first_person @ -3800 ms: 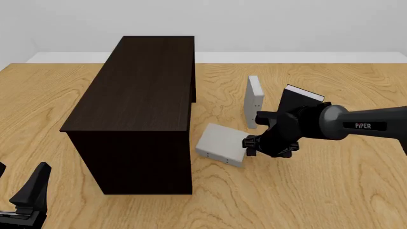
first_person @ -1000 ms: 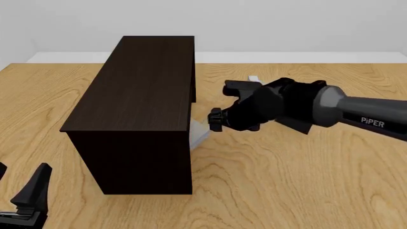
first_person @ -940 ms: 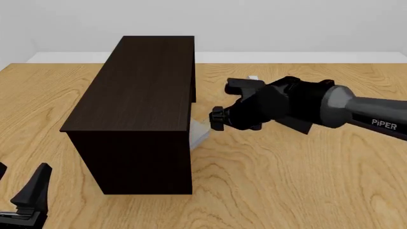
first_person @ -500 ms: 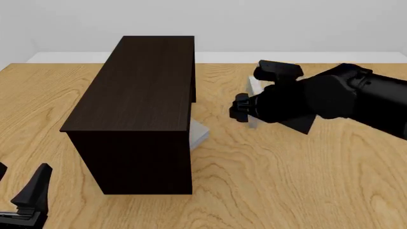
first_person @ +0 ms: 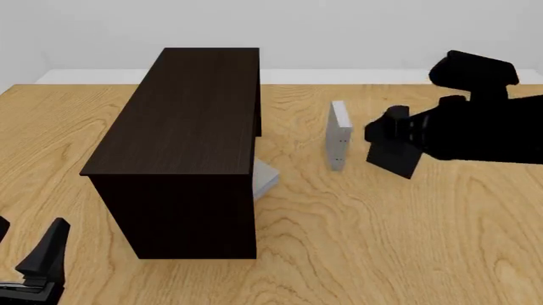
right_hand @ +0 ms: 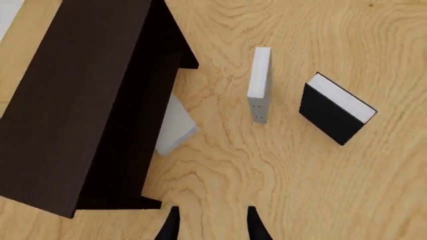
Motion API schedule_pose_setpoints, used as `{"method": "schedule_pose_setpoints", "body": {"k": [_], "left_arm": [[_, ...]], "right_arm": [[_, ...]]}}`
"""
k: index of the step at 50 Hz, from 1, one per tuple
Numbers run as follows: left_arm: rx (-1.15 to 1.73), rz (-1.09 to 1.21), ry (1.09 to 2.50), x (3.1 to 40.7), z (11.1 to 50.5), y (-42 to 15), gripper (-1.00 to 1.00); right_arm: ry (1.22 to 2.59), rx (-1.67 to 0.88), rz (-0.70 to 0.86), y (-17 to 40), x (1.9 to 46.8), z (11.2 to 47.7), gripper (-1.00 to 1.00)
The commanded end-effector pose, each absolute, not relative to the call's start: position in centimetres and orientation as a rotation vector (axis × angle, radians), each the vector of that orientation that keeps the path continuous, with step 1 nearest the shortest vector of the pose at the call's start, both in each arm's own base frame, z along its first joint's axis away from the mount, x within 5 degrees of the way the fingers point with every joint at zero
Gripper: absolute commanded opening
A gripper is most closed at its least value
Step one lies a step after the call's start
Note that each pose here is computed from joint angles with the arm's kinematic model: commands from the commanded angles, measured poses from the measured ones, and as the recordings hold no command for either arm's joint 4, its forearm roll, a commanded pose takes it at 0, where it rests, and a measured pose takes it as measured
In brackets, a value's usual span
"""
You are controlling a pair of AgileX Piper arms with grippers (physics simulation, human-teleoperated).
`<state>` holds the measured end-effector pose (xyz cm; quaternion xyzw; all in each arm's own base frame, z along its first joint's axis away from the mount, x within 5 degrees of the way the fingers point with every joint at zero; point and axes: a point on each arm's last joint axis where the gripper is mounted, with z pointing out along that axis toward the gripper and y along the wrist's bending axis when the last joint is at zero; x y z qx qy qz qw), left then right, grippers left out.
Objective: Pick up the book on the right and place it under the cabinet shelf.
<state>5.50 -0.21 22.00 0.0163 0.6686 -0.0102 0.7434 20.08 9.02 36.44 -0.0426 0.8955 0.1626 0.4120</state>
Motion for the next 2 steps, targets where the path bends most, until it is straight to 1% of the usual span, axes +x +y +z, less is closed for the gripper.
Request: {"method": "schedule_pose_setpoints", "body": {"k": [1,2], "left_arm": [[0.036,-0.022,1.464,5.52,21.91,-0.21,1.0],[0.035,-0.023,1.466,5.5,22.1,-0.21,1.0]], "right_arm": [[2.232,0.124,0.394,5.7,18.32,37.12,1.0],[2.224,0.128,0.394,5.52,18.04,37.32,1.0]]}}
